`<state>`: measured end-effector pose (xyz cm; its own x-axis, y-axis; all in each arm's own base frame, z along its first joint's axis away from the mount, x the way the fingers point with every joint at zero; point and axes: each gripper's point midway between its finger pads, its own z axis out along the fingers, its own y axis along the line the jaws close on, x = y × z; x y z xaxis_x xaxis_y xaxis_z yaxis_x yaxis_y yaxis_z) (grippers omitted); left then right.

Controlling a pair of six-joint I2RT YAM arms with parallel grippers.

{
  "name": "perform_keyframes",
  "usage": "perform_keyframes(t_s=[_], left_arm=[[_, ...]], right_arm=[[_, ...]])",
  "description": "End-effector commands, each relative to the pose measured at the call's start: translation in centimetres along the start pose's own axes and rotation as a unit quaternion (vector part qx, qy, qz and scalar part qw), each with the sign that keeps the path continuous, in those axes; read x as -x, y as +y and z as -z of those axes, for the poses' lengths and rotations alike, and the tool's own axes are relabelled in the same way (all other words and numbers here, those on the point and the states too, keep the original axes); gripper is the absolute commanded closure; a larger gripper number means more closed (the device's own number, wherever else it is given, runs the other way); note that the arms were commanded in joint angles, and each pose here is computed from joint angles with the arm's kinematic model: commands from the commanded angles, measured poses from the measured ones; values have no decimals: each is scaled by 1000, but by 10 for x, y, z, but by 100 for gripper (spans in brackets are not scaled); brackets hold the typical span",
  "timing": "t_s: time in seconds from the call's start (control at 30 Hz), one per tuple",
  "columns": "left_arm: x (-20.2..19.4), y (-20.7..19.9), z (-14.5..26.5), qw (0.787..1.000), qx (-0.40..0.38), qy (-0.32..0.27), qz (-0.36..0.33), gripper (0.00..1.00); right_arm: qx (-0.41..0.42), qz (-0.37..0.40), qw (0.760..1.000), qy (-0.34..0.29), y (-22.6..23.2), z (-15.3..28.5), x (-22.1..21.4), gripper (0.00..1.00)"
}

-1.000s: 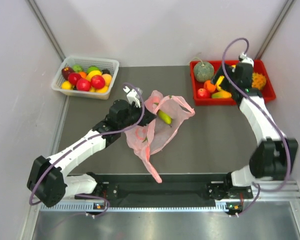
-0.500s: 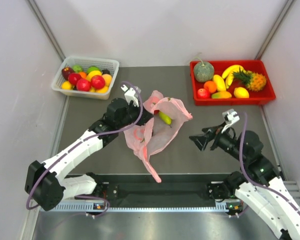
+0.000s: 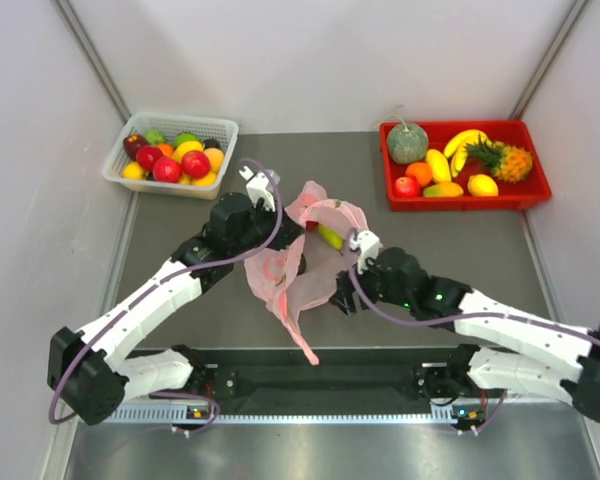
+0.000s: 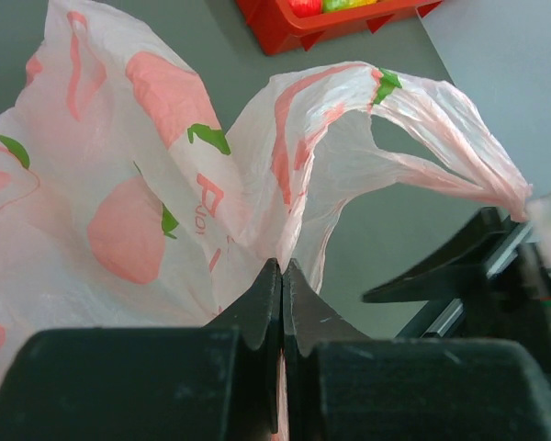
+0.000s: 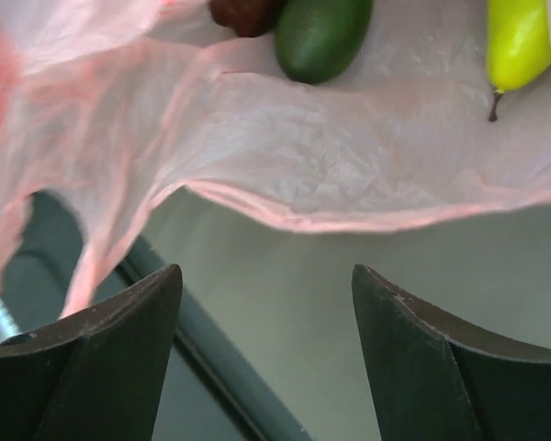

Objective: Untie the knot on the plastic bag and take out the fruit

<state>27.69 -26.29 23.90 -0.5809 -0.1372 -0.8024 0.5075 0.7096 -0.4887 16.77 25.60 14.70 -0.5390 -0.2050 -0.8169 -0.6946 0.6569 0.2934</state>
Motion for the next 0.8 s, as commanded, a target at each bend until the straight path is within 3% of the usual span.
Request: perform_keyframes(t_s=[0.0,0.17,0.43,0.67,0.77], left_arm=[[28,-12,12,999,-8,-36,-14,100],[30,-7,16,999,13,-33,-20,100],[31,-5,27,999,19,-45,-21,100],[19,-6,27,999,6,-35,-15,100],[14,-4,27,999,5,-32,-10,100]], right_arm=[[-46,37,994,-93,5,-20,68,26],[-65,50,990,-117,6,-75,84,24],[-98,42,988,-116,-6,-153,80,3],[-148,5,979,-137,-25,-192,78,0],[-155,0,982,-107,-29,-212,63,1]])
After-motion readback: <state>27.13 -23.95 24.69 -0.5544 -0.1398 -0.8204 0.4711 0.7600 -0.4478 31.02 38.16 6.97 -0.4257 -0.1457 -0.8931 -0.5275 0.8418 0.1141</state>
